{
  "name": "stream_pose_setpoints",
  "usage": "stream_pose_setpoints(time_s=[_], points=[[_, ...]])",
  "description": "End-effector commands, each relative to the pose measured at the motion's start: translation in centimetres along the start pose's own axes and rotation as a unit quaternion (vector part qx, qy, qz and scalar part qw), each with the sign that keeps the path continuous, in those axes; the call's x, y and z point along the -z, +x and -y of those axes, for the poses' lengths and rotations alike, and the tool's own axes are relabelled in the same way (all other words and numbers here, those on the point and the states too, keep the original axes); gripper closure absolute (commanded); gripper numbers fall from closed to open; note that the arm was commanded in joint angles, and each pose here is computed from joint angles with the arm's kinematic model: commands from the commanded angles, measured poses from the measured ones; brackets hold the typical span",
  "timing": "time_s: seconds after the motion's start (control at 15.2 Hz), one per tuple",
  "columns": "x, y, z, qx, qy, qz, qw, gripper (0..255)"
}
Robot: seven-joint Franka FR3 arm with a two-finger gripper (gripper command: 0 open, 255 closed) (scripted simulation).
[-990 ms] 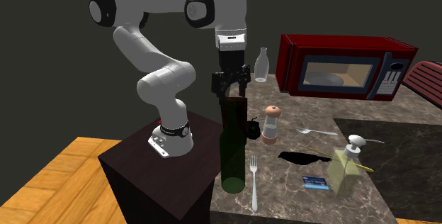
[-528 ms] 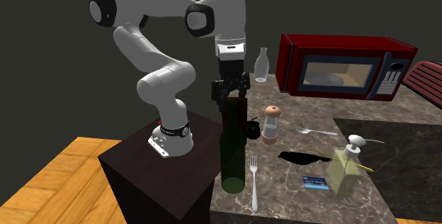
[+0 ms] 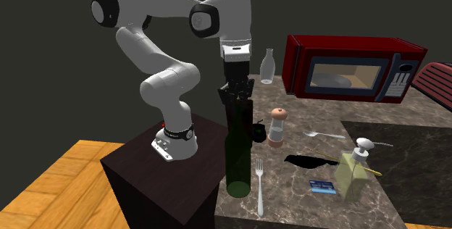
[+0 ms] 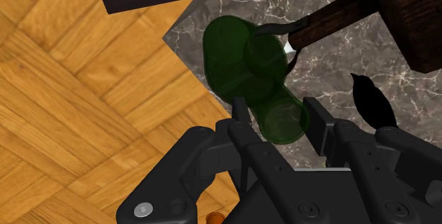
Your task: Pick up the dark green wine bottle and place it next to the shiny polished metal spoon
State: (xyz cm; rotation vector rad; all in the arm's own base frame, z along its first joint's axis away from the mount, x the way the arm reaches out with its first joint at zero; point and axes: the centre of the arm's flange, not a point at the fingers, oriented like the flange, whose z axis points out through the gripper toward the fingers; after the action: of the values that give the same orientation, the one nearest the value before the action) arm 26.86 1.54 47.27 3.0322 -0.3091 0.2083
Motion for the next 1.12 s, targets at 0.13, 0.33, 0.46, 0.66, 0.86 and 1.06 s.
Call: stream_pose_setpoints(time_s=[0.13, 0.33, 0.46, 0.66, 0.86, 1.06], points=[[0.0, 0.0, 0.0, 0.0, 0.0, 0.0, 1.0, 255], [0.0, 0.0, 0.0, 0.0, 0.0, 0.0, 1.0, 255], [1.0, 0.1, -0.1, 0.0, 0.0, 0.0, 1.0, 255], [2.6, 0.4, -0.2, 0.0, 0.0, 0.0, 1.0, 255], [4.2, 0.6, -0.3, 0.0, 0.0, 0.0, 1.0, 255], [5.7, 0.8, -0.4, 0.0, 0.0, 0.0, 1.0, 255]])
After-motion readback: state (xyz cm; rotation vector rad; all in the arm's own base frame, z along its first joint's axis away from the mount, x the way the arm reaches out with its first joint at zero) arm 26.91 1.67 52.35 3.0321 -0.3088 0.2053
